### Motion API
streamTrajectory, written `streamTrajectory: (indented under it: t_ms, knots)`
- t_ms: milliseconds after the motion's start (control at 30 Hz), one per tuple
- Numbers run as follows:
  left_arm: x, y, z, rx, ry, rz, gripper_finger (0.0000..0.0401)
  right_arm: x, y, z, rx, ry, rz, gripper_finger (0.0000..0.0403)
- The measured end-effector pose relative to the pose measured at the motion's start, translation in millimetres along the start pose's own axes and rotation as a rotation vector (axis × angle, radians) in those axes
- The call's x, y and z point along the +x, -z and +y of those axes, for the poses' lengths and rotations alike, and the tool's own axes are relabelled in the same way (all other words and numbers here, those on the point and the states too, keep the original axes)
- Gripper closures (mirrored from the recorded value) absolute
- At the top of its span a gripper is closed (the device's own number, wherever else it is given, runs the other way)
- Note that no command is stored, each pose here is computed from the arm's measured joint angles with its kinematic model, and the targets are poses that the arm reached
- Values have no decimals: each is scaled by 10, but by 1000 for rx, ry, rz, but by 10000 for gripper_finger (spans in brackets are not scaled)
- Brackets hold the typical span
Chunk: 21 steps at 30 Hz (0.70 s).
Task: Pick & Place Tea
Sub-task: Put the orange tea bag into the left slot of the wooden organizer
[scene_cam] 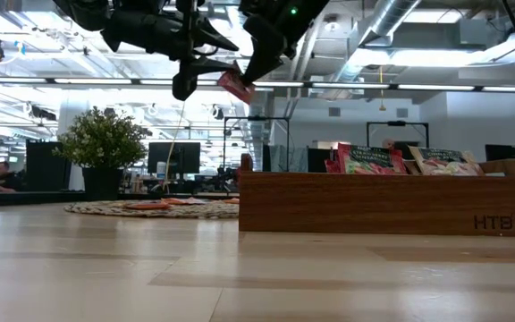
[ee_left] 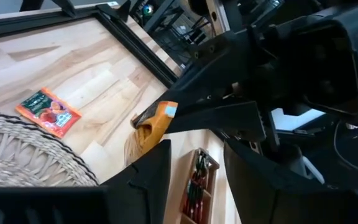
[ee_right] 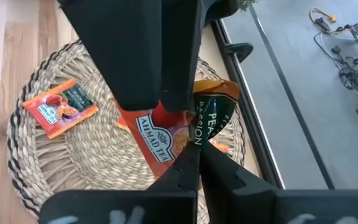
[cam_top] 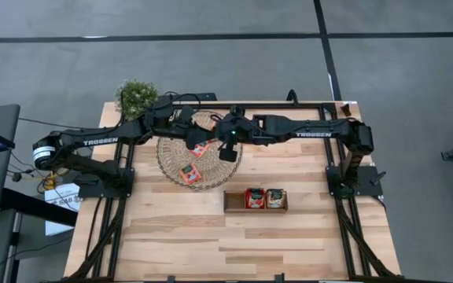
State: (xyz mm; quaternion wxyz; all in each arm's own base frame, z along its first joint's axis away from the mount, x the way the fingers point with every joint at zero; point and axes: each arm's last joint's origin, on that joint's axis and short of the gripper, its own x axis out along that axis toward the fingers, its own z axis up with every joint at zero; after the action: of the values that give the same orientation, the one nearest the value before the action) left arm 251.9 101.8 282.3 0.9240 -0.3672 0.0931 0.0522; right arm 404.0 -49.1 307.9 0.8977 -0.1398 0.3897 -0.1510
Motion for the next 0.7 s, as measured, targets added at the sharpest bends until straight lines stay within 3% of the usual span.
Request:
streamTrajectory:
  t_ms: [300, 600, 700]
  knots:
    - [-2, 27, 47, 8, -88, -5, 274, -17, -12, 57, -9, -10, -5, 403]
    - [42, 39, 95, 23, -127, -14, 388, -29, -15, 74, -5, -13, -5, 403]
    - [54, 40, 102, 25, -126, -16, 398, -30, -15, 73, -5, -13, -5, 403]
